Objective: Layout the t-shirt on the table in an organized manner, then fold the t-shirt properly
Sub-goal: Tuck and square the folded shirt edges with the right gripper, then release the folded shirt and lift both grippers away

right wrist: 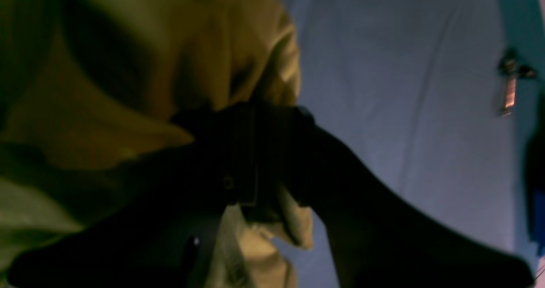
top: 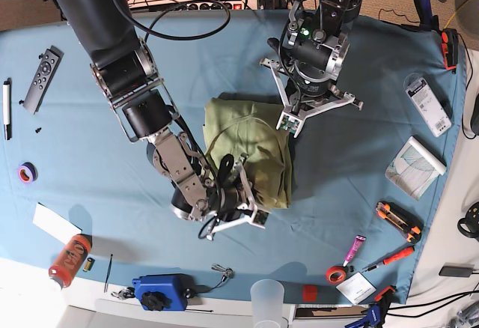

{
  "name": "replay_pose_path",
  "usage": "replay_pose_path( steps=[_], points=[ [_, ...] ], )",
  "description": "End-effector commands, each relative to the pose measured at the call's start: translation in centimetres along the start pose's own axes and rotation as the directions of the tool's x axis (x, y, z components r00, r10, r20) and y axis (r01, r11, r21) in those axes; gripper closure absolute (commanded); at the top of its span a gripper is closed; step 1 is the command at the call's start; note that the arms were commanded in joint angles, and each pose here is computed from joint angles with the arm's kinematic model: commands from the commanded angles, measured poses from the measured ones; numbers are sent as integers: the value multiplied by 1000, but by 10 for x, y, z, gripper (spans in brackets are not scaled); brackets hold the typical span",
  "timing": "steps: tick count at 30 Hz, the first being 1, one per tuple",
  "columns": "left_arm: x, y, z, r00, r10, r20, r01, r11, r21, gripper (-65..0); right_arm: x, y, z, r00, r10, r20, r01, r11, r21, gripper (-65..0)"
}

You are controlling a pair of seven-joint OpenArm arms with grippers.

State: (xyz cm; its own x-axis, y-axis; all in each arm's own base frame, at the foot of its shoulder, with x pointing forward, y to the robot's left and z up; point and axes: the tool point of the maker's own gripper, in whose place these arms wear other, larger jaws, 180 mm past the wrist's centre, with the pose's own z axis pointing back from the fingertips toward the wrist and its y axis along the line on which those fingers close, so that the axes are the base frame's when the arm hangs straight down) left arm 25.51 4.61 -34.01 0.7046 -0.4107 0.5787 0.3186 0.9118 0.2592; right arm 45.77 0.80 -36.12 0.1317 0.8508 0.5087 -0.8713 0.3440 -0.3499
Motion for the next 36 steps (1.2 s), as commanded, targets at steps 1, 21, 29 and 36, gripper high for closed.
replay_pose_path(
  steps=[1,21,29,36],
  points=[
    [12,3,4,999,10,44,-10,1000,10,0,40,-28,17,995,29,95,-23,998,-61,-147],
    [-8,70,0,998,56,8,-57,974,218,0,59,9,79,854,-455,252,398,883,248,0],
    [-16,93,-8,950,312,27,-312,950,24,0,8,60,72,657,-723,214,599,673,435,0],
    [-3,116,5,894,431,125,-417,901,-122,0,-23,82,52,638,-736,225,654,672,346,0]
  ],
)
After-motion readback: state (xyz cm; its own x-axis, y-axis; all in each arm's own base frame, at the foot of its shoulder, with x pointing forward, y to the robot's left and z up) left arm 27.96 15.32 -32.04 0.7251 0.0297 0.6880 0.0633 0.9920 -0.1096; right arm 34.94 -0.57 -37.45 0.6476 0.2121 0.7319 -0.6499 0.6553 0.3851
